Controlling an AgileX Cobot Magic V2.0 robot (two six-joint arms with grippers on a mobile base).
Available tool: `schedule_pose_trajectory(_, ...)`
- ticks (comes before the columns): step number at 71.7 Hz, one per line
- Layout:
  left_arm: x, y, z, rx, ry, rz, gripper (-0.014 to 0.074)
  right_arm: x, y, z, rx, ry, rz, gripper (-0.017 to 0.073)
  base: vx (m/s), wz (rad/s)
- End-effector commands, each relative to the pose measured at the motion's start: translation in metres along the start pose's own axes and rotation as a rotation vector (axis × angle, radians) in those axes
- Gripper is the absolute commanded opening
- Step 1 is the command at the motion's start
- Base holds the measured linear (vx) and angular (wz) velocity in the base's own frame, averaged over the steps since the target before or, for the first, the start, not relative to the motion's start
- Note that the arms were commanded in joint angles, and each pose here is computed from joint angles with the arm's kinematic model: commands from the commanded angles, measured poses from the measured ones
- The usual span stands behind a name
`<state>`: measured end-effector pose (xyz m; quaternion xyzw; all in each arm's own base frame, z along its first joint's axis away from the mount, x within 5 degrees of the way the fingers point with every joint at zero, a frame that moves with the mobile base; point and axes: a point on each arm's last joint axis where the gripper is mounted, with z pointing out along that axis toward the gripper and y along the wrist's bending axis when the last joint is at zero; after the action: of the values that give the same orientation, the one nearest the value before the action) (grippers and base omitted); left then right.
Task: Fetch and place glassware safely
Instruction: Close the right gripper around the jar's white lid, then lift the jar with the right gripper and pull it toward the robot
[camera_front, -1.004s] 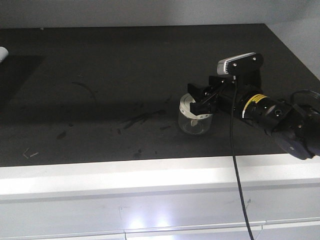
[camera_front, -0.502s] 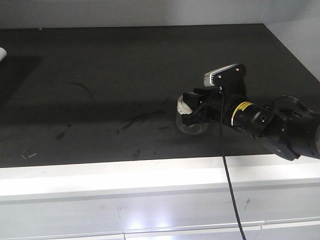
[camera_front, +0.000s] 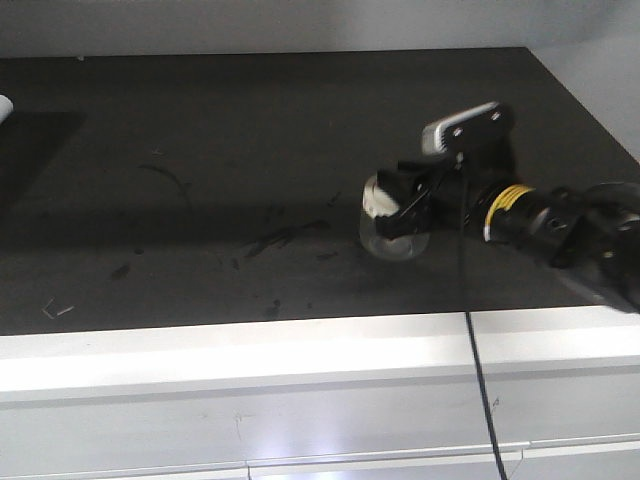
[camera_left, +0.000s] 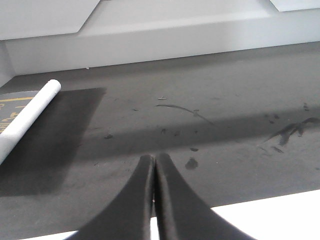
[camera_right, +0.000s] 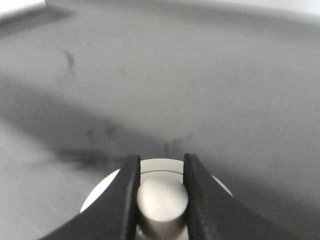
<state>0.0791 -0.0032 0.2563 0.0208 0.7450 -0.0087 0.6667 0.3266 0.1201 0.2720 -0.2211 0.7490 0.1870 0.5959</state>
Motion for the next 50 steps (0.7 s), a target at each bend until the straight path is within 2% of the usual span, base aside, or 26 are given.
schedule_pose_trajectory(1, -0.015, -0.001, -0.001, 0.008, -0.088, -0.009, -0.0007, -0.051, 0.016, -0.031, -0.088, -0.184, -0.049, -0.0003, 0.00, 0.00)
schedule_pose_trajectory(4, -0.015, -0.001, -0.001, 0.008, -0.088, -0.009, -0.0007, -0.058, 0.022, -0.043, -0.118, -0.193, -0.100, -0.0003, 0.00, 0.00)
schedule_pose_trajectory(11, -0.015, -0.001, -0.001, 0.008, -0.088, -0.009, -0.0007, -0.062, 0.034, -0.065, -0.164, -0.183, -0.143, -0.0003, 0.00, 0.00)
schedule_pose_trajectory(31, -0.015, -0.001, -0.001, 0.008, -0.088, -0.009, -0.0007, -0.017, 0.057, -0.120, -0.215, -0.130, -0.105, -0.0003, 0.00, 0.00)
schedule_pose_trajectory(50, -0.015, -0.001, -0.001, 0.008, -0.088, -0.009, -0.0007, 0.028, 0.072, -0.161, -0.208, -0.112, -0.051, -0.0003, 0.00, 0.00)
